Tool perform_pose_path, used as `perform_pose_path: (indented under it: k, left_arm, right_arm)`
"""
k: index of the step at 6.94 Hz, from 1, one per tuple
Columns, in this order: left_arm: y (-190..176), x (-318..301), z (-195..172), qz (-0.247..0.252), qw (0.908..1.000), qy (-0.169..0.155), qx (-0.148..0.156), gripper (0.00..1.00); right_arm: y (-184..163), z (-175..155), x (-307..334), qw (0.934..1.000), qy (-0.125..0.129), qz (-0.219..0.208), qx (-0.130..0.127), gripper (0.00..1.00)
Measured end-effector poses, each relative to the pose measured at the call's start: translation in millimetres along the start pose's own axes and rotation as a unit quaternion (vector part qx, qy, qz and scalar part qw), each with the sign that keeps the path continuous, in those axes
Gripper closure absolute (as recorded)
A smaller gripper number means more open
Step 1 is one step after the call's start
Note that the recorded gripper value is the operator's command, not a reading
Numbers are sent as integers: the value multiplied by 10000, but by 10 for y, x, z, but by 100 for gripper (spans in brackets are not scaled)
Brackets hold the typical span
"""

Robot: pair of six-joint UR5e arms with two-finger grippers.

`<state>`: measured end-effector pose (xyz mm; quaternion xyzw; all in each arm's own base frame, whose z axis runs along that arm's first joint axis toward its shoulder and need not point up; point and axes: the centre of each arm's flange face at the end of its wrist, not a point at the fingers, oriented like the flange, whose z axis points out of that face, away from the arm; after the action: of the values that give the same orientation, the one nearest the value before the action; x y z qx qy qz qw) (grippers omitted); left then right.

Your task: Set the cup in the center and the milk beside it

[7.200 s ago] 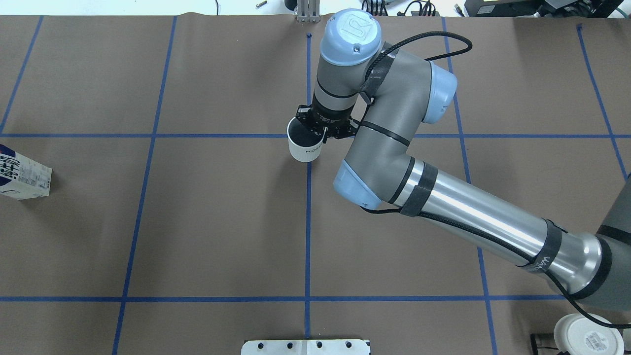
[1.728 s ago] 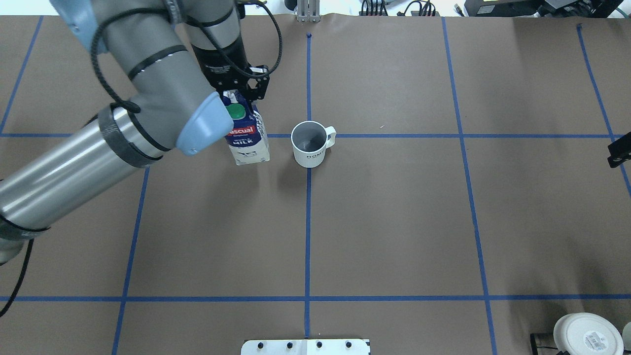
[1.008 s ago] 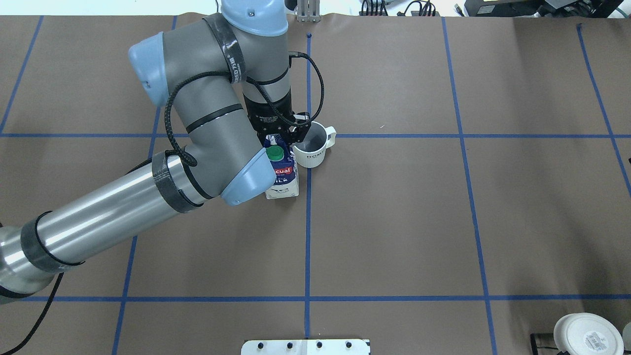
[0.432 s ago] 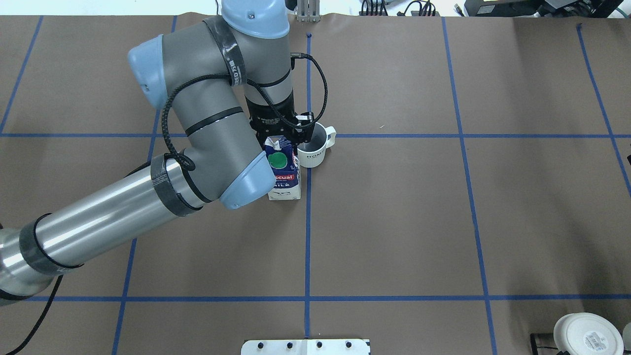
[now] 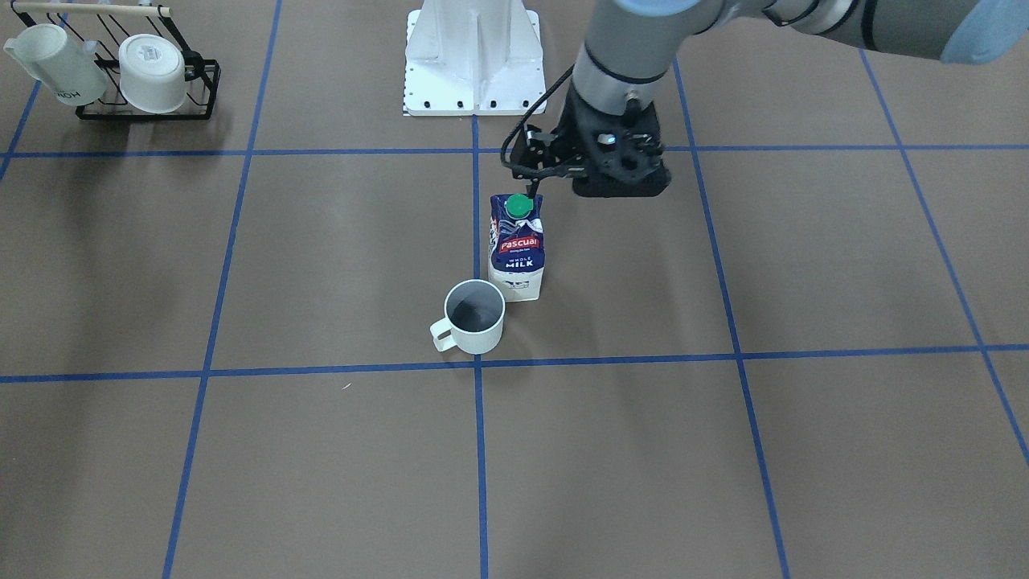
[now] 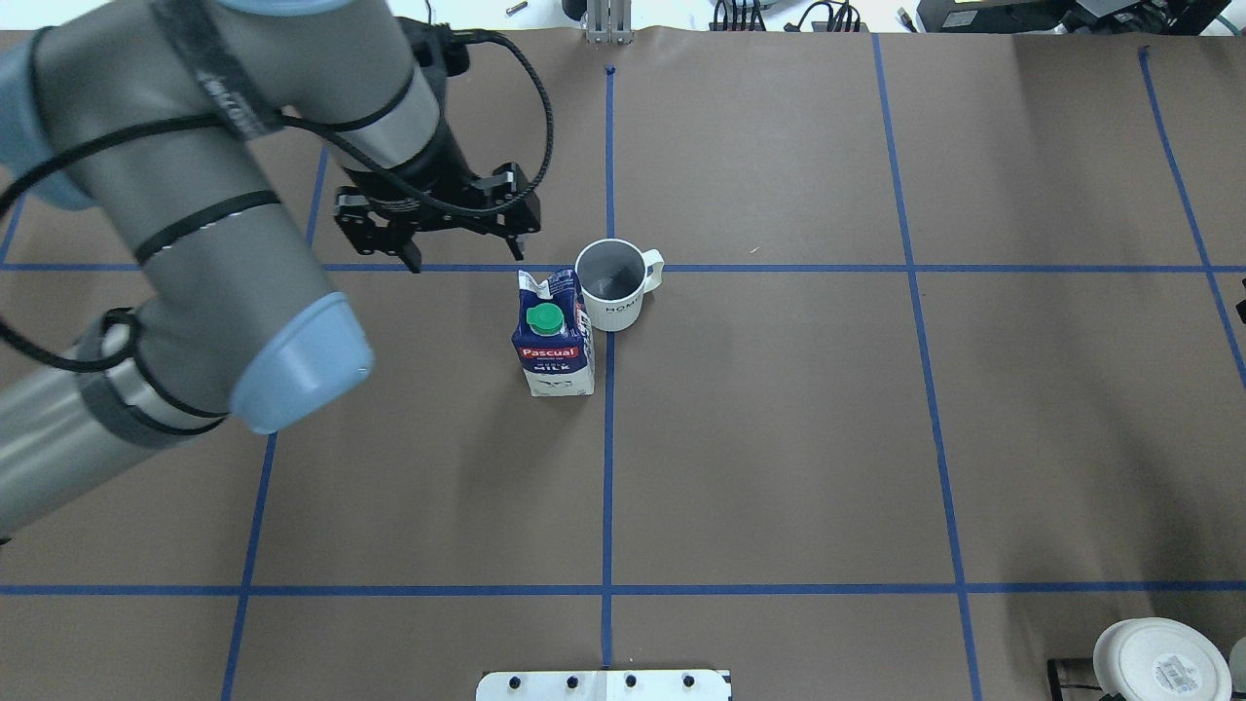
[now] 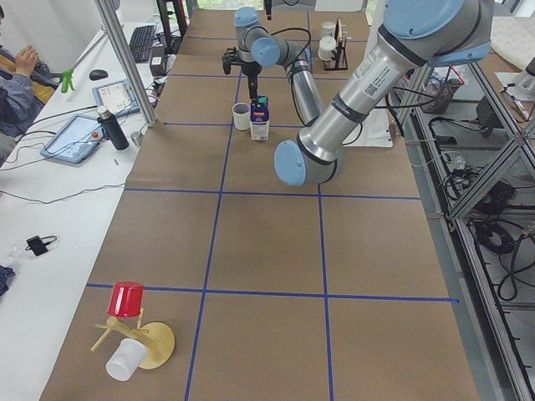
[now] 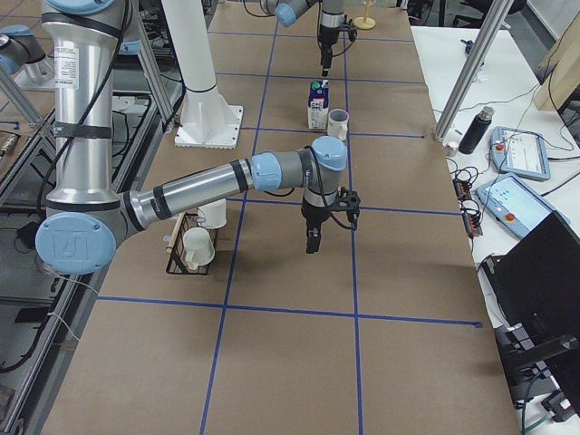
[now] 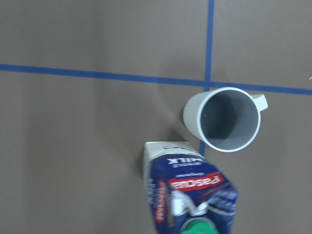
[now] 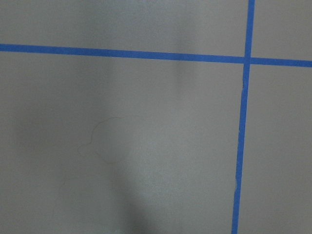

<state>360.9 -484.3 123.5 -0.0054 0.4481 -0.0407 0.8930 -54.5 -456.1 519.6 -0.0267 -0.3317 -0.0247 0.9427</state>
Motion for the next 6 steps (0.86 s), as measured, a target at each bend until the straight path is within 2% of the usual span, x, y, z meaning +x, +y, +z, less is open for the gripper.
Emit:
perform_pose_path:
  k: [2, 4, 5, 6]
  left_arm:
    - [-70, -1037, -141, 317, 9989, -274, 219, 2]
    - [-90, -2449, -322, 916, 9926, -759, 237, 2]
    - [-78, -3087, -414, 1138, 9893, -902, 168, 2]
    - [-43, -3589, -404, 1319, 9872, -896, 99, 2]
  right_arm:
    - [-10, -17, 11, 10000, -4, 6, 20, 0]
    - [-22, -45, 74, 9999, -71, 31, 98, 0]
    - [-22, -57, 147, 9997, -154, 65, 156, 0]
    - [-9, -98, 253, 9993, -252, 140, 222, 0]
